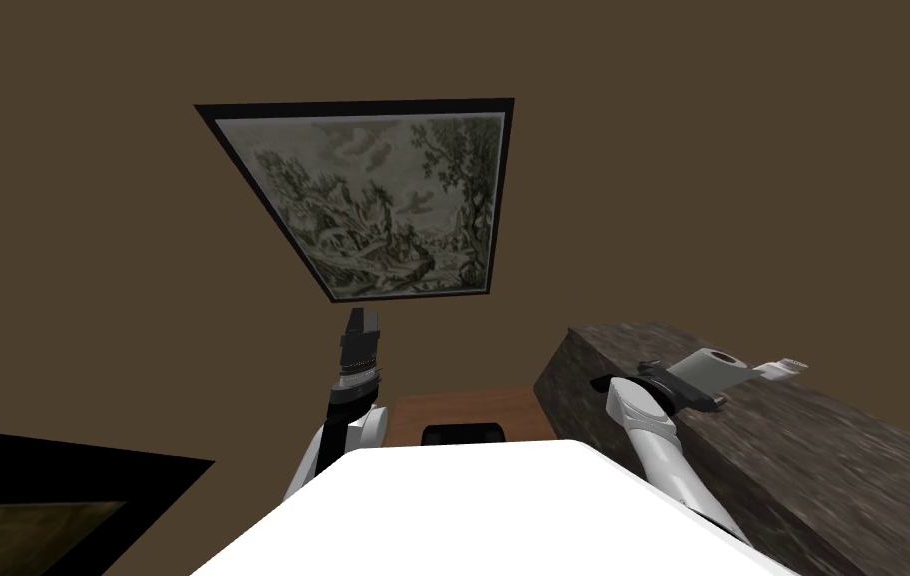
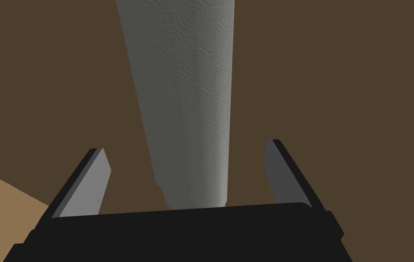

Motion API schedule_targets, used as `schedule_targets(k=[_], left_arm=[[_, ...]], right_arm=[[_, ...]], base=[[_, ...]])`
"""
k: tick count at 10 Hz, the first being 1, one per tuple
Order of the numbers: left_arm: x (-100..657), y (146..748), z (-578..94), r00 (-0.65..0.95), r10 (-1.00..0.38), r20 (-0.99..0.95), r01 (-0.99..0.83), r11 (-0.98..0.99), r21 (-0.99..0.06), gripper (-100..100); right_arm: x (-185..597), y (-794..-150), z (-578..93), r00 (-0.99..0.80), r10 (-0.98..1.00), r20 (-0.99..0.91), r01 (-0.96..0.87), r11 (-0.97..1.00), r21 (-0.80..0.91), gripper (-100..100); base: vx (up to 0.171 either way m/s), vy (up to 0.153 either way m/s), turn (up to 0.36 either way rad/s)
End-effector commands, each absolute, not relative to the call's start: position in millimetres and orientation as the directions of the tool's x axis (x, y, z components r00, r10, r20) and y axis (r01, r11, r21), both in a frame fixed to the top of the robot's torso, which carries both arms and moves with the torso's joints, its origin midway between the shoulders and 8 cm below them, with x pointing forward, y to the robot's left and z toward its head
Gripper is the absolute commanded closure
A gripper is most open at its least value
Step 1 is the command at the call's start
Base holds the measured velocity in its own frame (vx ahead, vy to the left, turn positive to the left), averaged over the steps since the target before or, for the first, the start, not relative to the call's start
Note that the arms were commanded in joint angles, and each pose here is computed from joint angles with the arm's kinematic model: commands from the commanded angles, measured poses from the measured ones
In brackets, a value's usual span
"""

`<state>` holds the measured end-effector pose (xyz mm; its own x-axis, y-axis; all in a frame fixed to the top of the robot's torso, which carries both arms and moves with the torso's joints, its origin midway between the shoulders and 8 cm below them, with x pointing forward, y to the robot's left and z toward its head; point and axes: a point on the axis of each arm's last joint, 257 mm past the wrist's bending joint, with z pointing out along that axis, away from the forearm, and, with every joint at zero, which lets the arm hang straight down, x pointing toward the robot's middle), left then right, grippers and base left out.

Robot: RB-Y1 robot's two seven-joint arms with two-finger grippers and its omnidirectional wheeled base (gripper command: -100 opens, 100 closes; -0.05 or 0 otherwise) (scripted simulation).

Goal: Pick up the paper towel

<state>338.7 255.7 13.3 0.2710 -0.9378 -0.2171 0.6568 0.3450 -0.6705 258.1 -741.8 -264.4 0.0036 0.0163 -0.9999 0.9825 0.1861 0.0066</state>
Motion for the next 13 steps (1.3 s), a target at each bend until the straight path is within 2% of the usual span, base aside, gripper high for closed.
schedule_targets(k=[1, 2, 3, 7, 9, 13], left_arm=[[338.7, 255.7, 13.3, 0.271, -0.938, -0.217, 0.657, 0.345, -0.671, 0], [338.7, 255.6, 13.3, 0.271, -0.938, -0.217, 0.657, 0.345, -0.671, 0], [338.7, 255.6, 13.3, 0.271, -0.938, -0.217, 0.657, 0.345, -0.67, 0], [338.8, 255.6, 13.3, 0.271, -0.938, -0.217, 0.657, 0.345, -0.67, 0], [338.8, 255.6, 13.3, 0.271, -0.938, -0.217, 0.657, 0.345, -0.67, 0], [338.8, 255.6, 13.3, 0.271, -0.938, -0.217, 0.657, 0.345, -0.67, 0]], right_arm=[[258.1, -741.8, -264.4, 0.004, 0.016, -1.0, 0.983, 0.186, 0.007, 0], [258.1, -741.8, -264.4, 0.004, 0.017, -1.0, 0.982, 0.186, 0.007, -100], [258.1, -741.8, -264.4, 0.004, 0.016, -1.0, 0.982, 0.186, 0.007, 100], [258.1, -741.8, -264.4, 0.004, 0.016, -1.0, 0.982, 0.186, 0.007, 100], [280.7, -731.8, -267.4, 0.004, 0.03, -1.0, 0.967, 0.253, 0.011, -100], [332.2, -704.2, -272.3, 0.005, 0.064, -0.998, 0.917, 0.397, 0.03, -100]], base=[[0.004, -0.013, 0.002], [0.002, -0.005, 0.0], [0.0, 0.0, 0.0], [0.0, 0.0, 0.0], [-0.023, -0.004, -0.101], [-0.084, -0.031, -0.18]])
